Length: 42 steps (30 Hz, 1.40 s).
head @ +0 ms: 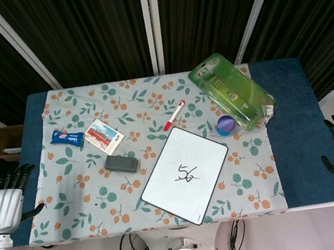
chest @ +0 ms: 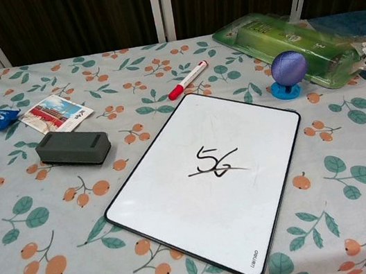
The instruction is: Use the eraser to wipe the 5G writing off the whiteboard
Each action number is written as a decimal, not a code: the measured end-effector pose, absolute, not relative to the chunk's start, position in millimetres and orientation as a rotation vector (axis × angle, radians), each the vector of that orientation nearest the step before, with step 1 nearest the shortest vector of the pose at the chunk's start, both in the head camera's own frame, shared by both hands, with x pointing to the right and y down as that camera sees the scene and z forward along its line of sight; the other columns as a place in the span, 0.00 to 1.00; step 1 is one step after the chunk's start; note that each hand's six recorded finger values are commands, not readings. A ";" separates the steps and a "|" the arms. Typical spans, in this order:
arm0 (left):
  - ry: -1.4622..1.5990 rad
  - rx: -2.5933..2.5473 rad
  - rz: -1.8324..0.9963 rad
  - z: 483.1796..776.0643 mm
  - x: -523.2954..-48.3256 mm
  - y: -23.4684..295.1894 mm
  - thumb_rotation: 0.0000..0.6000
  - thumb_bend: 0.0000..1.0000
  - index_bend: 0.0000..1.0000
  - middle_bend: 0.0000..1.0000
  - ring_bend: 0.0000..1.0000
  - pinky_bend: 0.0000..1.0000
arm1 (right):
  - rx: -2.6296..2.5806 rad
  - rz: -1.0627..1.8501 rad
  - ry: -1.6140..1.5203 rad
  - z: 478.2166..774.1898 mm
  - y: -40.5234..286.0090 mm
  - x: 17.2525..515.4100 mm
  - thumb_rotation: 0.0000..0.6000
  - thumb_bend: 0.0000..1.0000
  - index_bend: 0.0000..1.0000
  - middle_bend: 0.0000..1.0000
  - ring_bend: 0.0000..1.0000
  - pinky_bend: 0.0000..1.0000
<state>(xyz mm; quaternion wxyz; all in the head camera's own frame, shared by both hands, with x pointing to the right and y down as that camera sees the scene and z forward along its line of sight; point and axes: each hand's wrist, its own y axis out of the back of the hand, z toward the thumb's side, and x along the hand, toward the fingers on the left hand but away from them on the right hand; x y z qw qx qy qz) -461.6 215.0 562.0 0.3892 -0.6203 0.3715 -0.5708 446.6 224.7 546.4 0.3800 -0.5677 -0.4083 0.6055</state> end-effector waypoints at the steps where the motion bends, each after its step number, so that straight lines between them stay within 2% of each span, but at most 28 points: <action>1: 0.945 -1.577 -1.451 562.0 -461.7 214.9 1.00 0.00 0.14 0.13 0.08 0.18 | -1.449 1.546 -1.043 546.4 224.6 446.6 1.00 0.23 0.00 0.00 0.00 0.00; 12: 0.915 -1.575 -1.438 561.5 -457.7 211.0 1.00 0.00 0.14 0.13 0.08 0.18 | -1.447 1.546 -1.044 545.9 224.2 446.3 1.00 0.23 0.00 0.00 0.00 0.00; 21: 0.766 -1.656 -1.325 573.0 -420.2 178.4 1.00 0.00 0.14 0.13 0.08 0.18 | -1.446 1.535 -1.036 544.5 219.7 441.1 1.00 0.23 0.00 0.00 0.00 0.00; 25: 0.649 -1.737 -1.286 595.2 -392.4 164.3 1.00 0.00 0.14 0.13 0.08 0.18 | -1.438 1.546 -1.048 543.7 220.6 443.9 1.00 0.23 0.00 0.00 0.00 0.00; 32: 0.518 -1.898 -1.211 645.4 -330.6 157.1 1.00 0.00 0.14 0.13 0.09 0.19 | -1.428 1.553 -1.055 541.1 222.2 448.3 1.00 0.23 0.00 0.00 0.00 0.00; 35: 0.511 -1.935 -1.206 664.4 -320.0 153.0 1.00 0.01 0.15 0.14 0.10 0.20 | -1.420 1.553 -1.061 538.7 222.3 451.3 1.00 0.23 0.00 0.00 0.00 0.00; 42: 0.475 -1.969 -1.229 700.1 -308.5 146.7 1.00 0.12 0.21 0.19 0.13 0.21 | -1.426 1.573 -1.064 542.8 223.9 457.6 1.00 0.23 0.00 0.00 0.00 0.00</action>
